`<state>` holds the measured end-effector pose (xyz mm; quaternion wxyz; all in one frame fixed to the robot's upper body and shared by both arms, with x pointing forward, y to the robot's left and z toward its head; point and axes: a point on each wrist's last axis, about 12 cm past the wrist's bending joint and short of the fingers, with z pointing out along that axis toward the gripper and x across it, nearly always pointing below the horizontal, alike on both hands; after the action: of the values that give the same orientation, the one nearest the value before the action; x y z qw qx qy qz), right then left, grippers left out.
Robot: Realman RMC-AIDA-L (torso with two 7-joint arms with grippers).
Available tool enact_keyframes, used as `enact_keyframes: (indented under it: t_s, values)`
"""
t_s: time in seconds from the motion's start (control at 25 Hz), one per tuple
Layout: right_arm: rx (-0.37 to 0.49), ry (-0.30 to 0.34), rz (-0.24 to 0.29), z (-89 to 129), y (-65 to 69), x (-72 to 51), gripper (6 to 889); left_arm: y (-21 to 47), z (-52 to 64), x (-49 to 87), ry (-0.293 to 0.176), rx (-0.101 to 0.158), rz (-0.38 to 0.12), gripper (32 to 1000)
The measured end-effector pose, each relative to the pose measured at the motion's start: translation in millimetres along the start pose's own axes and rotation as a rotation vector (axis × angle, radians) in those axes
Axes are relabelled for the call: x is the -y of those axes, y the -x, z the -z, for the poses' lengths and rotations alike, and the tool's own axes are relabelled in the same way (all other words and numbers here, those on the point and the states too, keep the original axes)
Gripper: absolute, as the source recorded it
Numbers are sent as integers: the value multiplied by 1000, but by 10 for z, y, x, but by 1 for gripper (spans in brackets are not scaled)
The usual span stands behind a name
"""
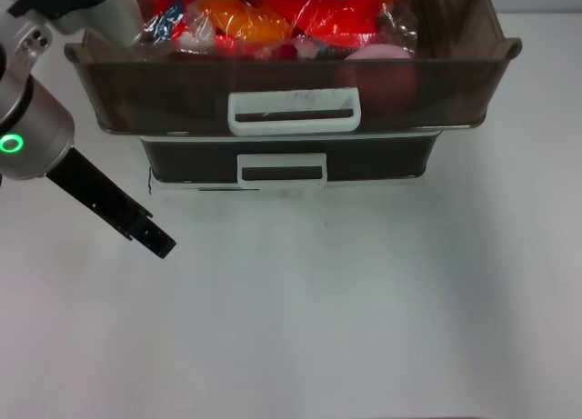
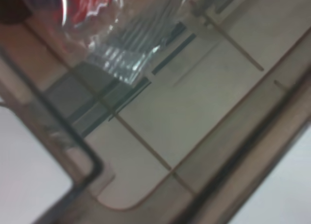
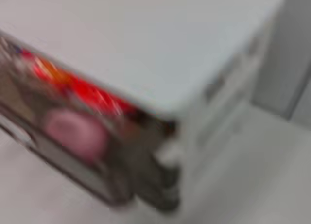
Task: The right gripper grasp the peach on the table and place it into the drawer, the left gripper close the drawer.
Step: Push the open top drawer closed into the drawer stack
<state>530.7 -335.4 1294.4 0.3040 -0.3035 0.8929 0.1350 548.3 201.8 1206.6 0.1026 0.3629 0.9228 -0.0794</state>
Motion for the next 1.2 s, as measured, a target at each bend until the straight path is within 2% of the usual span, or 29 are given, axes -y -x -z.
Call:
enact_keyframes:
  t_s: [0.08,0.2,0.32,0.4,0.56,0.68,0.84,0.88,1.0,1.08,1.2]
  values:
    - [-58,-4,-10,-22,-192,158,866,1,16,8,3,6,-3,816]
    - [-164,-19,-12,-177,-470,372,866,-8,19,8,3,7,-2,816]
    - [-269,-46,-16,-451,-645,483,866,-15,31,26,-4,9,-6,815]
    - [-312,-46,-1,-687,-686,486,866,-22,49,60,-21,16,-13,815]
    - [-365,-43,42,-1142,-680,407,866,-15,80,112,-34,27,-22,816]
    - [-368,-25,88,-1327,-620,302,866,-8,103,145,-30,28,-32,816]
    - [-354,-8,118,-1395,-569,241,866,18,153,248,-35,42,-72,816]
    - [-353,-8,120,-1396,-567,241,866,38,187,308,-42,58,-94,816]
    - [-343,-8,120,-1409,-555,241,866,68,227,399,-58,81,-124,815]
    - [-337,-5,119,-1440,-546,239,866,103,246,469,-70,95,-150,815]
    - [-328,2,121,-1503,-501,229,866,162,249,569,-89,101,-200,815]
